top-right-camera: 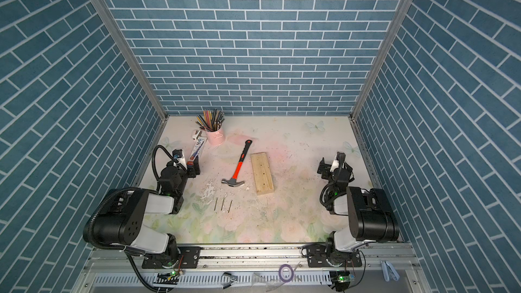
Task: Use a claw hammer to pull out a nail
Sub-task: Reset both arms
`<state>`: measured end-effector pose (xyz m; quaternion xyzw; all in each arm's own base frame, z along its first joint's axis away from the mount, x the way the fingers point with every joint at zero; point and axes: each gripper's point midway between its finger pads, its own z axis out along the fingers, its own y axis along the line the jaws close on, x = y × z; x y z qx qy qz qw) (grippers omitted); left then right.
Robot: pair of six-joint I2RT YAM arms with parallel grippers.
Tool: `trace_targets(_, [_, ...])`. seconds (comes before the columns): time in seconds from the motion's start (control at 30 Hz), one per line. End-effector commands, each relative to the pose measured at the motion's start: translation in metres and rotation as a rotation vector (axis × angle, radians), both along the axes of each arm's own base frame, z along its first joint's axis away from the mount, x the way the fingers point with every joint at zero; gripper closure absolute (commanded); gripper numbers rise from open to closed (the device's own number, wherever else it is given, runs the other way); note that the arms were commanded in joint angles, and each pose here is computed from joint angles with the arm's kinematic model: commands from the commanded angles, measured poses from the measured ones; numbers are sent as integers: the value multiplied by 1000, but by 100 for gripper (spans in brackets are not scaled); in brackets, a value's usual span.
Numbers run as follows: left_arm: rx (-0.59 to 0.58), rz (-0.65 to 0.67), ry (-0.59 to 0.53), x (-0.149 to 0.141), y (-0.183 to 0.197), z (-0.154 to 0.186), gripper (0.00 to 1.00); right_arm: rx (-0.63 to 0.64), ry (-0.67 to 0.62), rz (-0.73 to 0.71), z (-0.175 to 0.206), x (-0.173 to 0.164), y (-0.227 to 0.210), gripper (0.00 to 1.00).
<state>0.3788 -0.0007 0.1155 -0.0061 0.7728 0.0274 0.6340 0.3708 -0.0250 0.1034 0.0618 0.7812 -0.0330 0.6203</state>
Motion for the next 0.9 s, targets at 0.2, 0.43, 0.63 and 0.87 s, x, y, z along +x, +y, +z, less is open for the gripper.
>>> trace_targets(0.2, [13,-17,-17,5,-3,6,13,-30,-35,10,12,4,0,2])
trace_targets(0.43, [13,-17,-17,5,-4,6,13,-30,-29,11,11,7,0,2])
trace_targets(0.63, [13,-16,-17,5,-3,6,13,-30,-30,11,11,7,0,2])
trace_targets(0.87, [13,-16,-17,5,-3,6,13,-29,-34,13,12,5,0,2])
